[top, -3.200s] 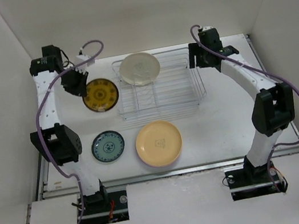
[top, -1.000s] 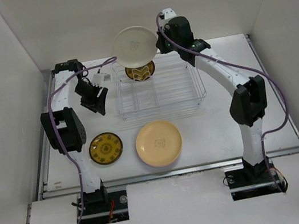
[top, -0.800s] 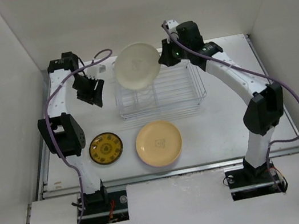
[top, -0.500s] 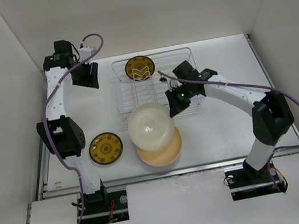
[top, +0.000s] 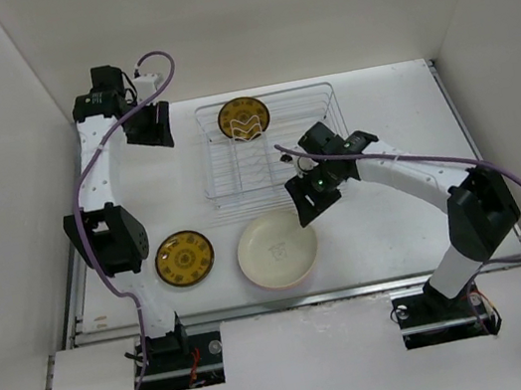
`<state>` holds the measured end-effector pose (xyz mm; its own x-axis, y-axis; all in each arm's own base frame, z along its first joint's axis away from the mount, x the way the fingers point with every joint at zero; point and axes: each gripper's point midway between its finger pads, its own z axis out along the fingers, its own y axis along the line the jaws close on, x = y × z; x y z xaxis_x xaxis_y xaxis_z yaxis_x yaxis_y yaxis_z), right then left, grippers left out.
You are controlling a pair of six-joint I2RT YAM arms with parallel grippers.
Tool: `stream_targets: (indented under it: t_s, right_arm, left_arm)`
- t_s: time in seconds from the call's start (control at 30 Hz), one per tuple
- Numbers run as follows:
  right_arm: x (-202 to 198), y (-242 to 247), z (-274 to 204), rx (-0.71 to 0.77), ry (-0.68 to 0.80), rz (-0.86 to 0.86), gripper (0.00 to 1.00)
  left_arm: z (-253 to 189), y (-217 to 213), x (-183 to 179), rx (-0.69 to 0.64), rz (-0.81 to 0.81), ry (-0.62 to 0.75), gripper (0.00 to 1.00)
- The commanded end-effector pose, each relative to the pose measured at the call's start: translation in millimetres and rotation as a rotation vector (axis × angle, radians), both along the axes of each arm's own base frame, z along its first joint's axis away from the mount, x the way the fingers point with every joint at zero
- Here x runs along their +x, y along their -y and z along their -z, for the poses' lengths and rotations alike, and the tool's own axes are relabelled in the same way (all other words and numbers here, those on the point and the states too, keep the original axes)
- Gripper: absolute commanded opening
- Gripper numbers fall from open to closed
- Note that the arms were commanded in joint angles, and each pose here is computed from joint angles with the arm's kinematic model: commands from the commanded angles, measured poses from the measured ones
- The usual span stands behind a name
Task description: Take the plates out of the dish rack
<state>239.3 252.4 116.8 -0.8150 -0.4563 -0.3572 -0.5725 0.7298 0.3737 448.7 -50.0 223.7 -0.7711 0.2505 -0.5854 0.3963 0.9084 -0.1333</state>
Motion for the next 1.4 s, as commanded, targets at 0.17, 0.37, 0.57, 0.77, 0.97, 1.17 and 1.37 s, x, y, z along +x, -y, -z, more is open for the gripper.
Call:
stream_targets:
  t_s: [0.17,0.37,0.57,0.77,0.97,1.17,1.37]
  right_arm:
    - [20.4,0.3,-38.2,-0.025,0.144,0.051,0.62]
    - [63.9,1.6,-98.2,0.026,0.399,0.188,0.65]
    - [105.3,8.7,-131.3,0.022,0.586,0.332,0.68]
    - [144.3,17.0,-156.4,0.043,0.707,0.461,0.69]
    - [163.0,10.9,-147.7,0.056,0.71,0.47,0.7]
    - [171.4,-0.5,-129.0,0.054,0.679,0.446,0.7]
    - [175.5,-2.1,-113.2,0.04,0.647,0.435,0.7]
  left_arm:
    - [-30.7,14.7,-12.3,0.003,0.074,0.065,0.48]
    - [-50.8,63.7,6.6,0.036,0.243,0.238,0.56]
    - [-51.9,114.3,49.1,0.001,0.328,0.405,0.57]
    - [-19.6,139.3,99.8,0.018,0.325,0.447,0.59]
    - [-12.3,150.9,149.7,0.004,0.301,0.613,0.69]
    - [2.8,172.0,175.5,-0.028,0.4,0.723,0.77]
    - [28.8,177.4,183.8,-0.035,0.422,0.711,0.63]
